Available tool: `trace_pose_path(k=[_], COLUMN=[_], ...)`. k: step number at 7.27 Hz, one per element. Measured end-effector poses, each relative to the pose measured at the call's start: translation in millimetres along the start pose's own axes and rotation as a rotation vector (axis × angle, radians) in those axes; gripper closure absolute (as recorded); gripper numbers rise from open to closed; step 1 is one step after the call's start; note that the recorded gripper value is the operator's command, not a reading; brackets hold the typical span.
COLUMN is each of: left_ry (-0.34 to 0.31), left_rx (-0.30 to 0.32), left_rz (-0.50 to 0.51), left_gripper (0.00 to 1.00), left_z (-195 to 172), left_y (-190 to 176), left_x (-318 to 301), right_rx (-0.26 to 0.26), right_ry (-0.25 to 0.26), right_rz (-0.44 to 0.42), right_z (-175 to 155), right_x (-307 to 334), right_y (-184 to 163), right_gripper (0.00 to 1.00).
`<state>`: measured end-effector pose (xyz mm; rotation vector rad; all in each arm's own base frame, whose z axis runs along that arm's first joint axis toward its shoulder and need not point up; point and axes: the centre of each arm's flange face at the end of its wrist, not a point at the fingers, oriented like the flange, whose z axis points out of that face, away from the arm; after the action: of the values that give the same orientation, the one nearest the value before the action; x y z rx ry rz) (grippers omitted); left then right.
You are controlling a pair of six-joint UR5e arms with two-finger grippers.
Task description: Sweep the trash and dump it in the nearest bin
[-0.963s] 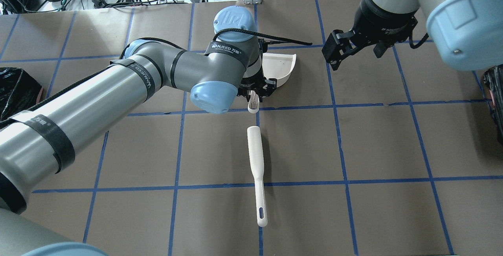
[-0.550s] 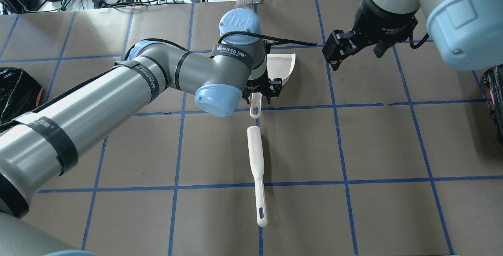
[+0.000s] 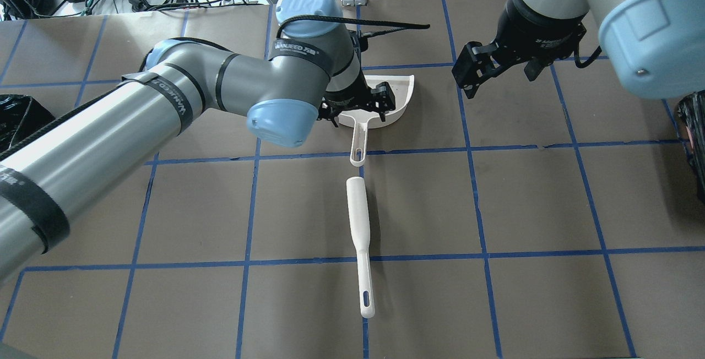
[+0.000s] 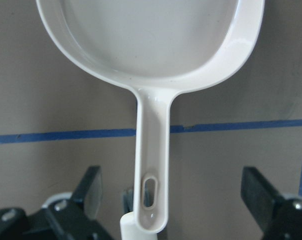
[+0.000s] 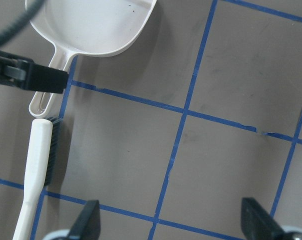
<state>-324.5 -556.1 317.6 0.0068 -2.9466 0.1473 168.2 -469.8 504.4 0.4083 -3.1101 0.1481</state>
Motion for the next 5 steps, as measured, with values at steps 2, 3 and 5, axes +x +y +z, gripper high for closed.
trace_pose_path(k=[2,3,5], left_ry=[-0.017,-0.049,-0.142], left_rx=[0.051,0.040,0.017], left_rz=[0.047,0.067,0.085], left_gripper=[0.00,0.00,0.00], left_z=[-57,-93,-185], left_y=[-33,-41,-28], left_x=[-72,-112,-163], right_rx=[0.000,0.000,-0.001], right_ry=[0.000,0.000,-0.001], right_rz=[0.000,-0.001,-0.001], right_z=[0,0,1], right_x=[0,0,-1], right_y=[0,0,0], right_gripper=[0.00,0.00,0.00])
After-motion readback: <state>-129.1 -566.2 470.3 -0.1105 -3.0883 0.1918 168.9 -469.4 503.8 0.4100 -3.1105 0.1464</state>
